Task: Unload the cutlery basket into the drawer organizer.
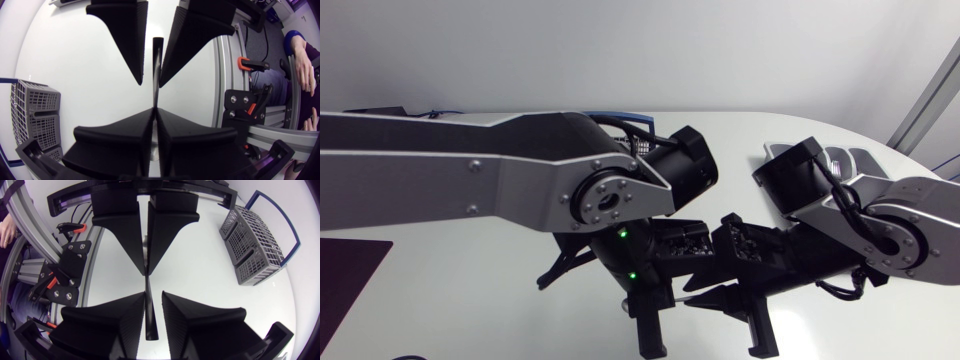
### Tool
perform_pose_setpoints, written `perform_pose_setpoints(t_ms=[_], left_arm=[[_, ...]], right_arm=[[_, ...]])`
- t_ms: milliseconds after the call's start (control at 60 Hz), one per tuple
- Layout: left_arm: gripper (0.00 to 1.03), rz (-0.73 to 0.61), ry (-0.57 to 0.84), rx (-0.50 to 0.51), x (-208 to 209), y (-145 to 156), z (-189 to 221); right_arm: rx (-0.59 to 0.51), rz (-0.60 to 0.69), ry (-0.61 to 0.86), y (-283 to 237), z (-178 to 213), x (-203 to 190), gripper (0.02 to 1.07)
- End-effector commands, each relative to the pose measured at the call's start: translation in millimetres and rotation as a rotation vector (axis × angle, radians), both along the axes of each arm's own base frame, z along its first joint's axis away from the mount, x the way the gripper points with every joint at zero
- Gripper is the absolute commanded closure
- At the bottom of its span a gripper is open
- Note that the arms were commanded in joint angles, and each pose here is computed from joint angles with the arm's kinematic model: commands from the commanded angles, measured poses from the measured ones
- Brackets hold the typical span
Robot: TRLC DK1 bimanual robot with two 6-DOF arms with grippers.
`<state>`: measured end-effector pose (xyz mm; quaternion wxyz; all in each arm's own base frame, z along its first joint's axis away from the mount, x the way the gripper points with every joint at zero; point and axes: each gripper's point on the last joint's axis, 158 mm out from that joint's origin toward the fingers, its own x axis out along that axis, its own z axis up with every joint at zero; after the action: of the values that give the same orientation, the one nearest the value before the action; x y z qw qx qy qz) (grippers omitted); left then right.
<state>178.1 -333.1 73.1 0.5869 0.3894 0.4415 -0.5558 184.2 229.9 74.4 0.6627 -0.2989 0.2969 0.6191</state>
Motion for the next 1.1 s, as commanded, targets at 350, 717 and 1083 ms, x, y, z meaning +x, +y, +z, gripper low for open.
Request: perform_pose_setpoints(t_ms=[350, 717, 1083], left_arm=[[1.0, -0.008, 0.033, 0.006, -6.2, -4.3, 4.4], [0.76, -0.008, 0.073, 0.028, -13.4, 0.6, 3.5], [0.34, 0.011, 0.091, 0.05, -15.4, 7.8, 4.0]], right_arm=[[-0.024, 0.007, 0.022, -3.6, -13.1, -8.9, 1.01], [-0.021, 0.002, 0.023, -4.3, -9.6, -10.1, 1.01], [-0.012, -0.006, 0.023, -3.9, -4.7, -11.1, 1.01]])
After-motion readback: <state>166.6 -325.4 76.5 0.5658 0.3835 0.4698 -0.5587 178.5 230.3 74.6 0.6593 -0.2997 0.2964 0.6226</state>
